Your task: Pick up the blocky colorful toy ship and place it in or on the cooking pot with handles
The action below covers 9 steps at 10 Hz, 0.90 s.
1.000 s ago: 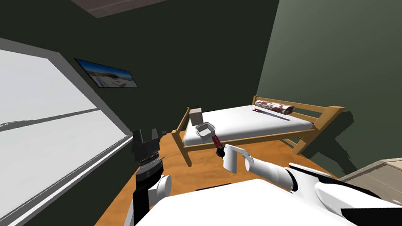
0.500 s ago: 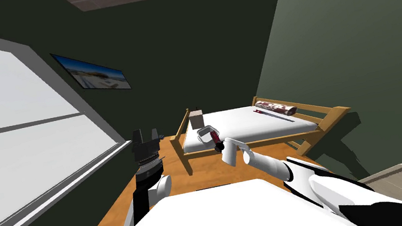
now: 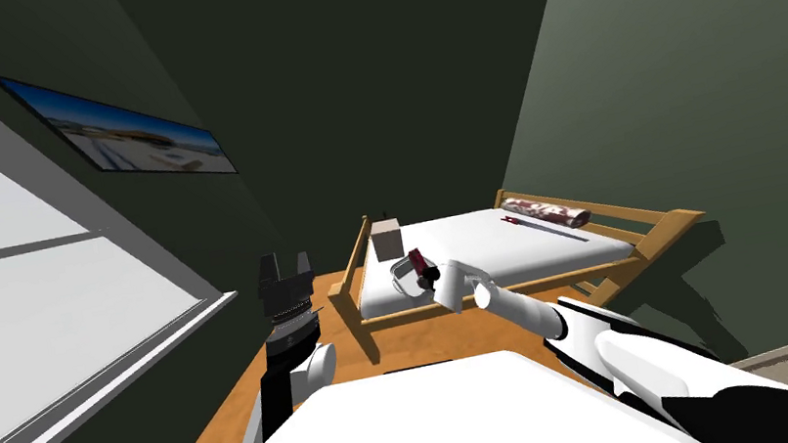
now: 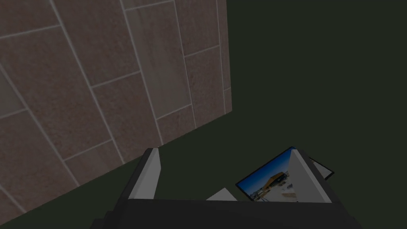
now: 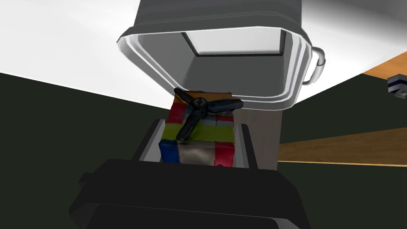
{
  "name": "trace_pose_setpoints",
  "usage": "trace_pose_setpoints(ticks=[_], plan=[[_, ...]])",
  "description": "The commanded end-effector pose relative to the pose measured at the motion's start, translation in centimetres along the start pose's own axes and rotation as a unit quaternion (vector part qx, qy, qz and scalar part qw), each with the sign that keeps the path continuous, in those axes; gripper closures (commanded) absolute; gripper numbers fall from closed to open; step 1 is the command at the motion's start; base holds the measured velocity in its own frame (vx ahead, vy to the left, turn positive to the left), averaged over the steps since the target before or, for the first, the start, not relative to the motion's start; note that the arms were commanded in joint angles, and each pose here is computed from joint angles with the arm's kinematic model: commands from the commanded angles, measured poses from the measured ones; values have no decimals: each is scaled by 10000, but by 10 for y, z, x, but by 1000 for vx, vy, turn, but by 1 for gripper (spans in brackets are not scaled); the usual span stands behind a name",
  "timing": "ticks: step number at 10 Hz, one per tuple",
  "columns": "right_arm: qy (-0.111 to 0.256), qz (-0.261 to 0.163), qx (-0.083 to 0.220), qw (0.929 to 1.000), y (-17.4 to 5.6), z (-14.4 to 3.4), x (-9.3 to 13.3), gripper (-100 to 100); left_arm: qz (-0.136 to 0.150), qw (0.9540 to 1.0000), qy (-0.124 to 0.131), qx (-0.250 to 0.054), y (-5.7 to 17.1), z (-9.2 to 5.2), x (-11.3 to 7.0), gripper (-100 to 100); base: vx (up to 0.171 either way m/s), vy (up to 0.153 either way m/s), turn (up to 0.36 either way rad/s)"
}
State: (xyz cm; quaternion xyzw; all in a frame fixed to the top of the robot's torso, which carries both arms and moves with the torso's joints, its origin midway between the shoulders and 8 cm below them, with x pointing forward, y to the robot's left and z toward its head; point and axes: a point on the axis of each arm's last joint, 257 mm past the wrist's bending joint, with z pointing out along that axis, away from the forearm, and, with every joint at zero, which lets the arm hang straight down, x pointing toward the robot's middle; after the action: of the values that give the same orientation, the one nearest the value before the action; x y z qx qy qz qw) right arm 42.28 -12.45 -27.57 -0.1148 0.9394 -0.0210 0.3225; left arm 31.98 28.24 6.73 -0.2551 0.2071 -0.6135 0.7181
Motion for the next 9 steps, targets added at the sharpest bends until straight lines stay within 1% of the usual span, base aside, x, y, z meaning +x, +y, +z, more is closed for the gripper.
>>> trace_pose_setpoints(ticks=[1,3,5,6,7,9], plan=[[-32,-27,-66,10000,-1,-8,-11,100,0,10000,0,0,0,0,0,0,196,69,-98],[-60,-46,-148,9999,0,-15,-21,100,0,10000,0,0,0,0,0,0,154,75,-86],[-92,-63,-243,9996,0,-24,-32,100,0,10000,0,0,0,0,0,0,217,93,-105],[-77,-54,-215,9997,-1,-22,-28,100,0,10000,0,0,0,0,0,0,95,46,-14],[-88,-56,-220,9997,-1,-22,-29,-100,-1,10000,0,1,0,0,0,0,19,9,5],[-90,-55,-221,9997,-1,-22,-29,-100,-1,10000,1,1,0,0,0,0,5,2,0]])
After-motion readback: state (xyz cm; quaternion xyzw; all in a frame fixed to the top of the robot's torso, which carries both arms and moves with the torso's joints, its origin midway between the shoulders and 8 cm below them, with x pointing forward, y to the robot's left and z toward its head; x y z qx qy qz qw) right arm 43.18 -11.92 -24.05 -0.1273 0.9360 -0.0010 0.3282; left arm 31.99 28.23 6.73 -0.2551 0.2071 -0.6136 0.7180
